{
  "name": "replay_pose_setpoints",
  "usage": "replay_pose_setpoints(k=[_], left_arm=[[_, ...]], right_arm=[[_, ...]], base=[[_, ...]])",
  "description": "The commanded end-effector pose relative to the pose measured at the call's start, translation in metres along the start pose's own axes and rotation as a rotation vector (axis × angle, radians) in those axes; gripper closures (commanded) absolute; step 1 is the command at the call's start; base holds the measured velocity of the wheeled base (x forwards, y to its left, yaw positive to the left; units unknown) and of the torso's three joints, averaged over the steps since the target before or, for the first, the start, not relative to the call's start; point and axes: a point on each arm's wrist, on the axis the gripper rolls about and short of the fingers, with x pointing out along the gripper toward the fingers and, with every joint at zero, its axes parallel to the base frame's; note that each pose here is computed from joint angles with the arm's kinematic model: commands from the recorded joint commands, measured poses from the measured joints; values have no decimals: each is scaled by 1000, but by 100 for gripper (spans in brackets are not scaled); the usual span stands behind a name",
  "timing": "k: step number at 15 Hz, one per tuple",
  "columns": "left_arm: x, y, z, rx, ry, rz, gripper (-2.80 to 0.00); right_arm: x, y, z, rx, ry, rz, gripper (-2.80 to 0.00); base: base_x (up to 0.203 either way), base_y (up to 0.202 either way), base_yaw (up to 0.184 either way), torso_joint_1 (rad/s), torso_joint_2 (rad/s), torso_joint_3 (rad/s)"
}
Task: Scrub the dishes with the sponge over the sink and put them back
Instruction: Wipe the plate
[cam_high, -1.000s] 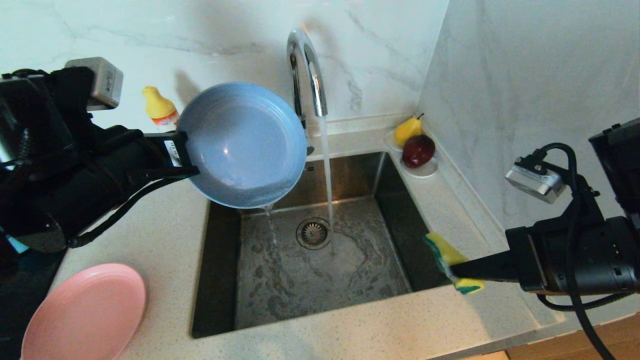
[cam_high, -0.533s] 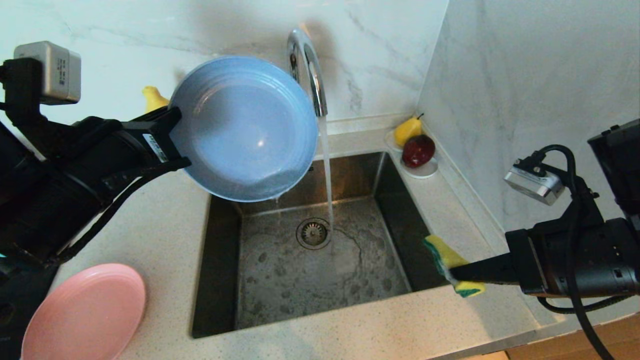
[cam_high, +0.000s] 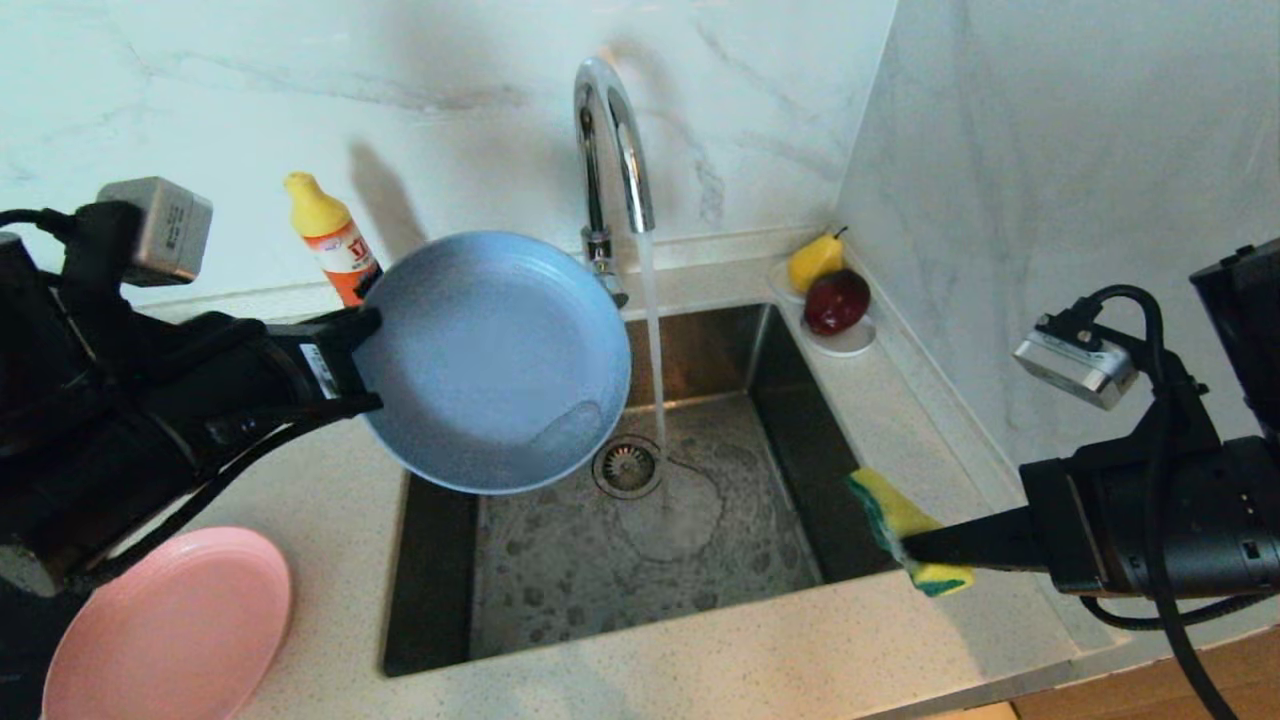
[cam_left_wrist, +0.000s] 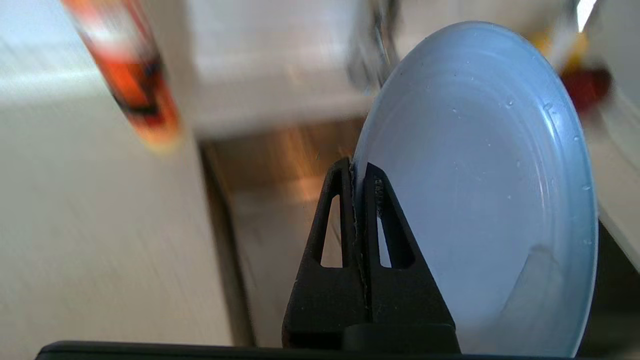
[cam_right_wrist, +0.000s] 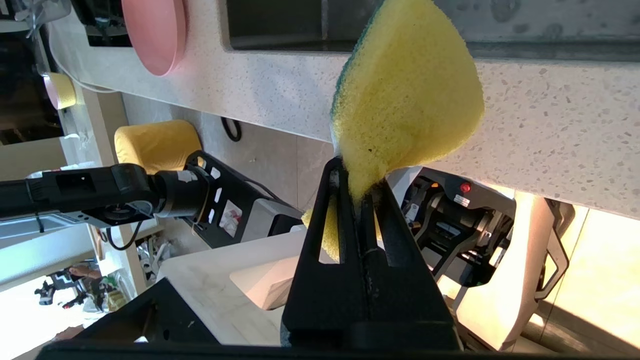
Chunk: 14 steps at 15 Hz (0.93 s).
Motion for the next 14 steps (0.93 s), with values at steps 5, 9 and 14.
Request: replay_pose_setpoints(k=[5, 9, 14], left_arm=[[-32, 2, -8, -86, 466, -74, 0], [-35, 3, -21, -84, 509, -93, 0], [-35, 0, -27, -64, 377, -135, 0]], right_arm=[[-9, 7, 2, -15, -19, 47, 0], [-18, 19, 11, -38, -15, 149, 0], [-8, 42, 19, -78, 59, 241, 0]], base=[[0, 0, 0, 0, 0, 0], [0, 0, 0, 0, 0, 0], [0, 0, 0, 0, 0, 0]])
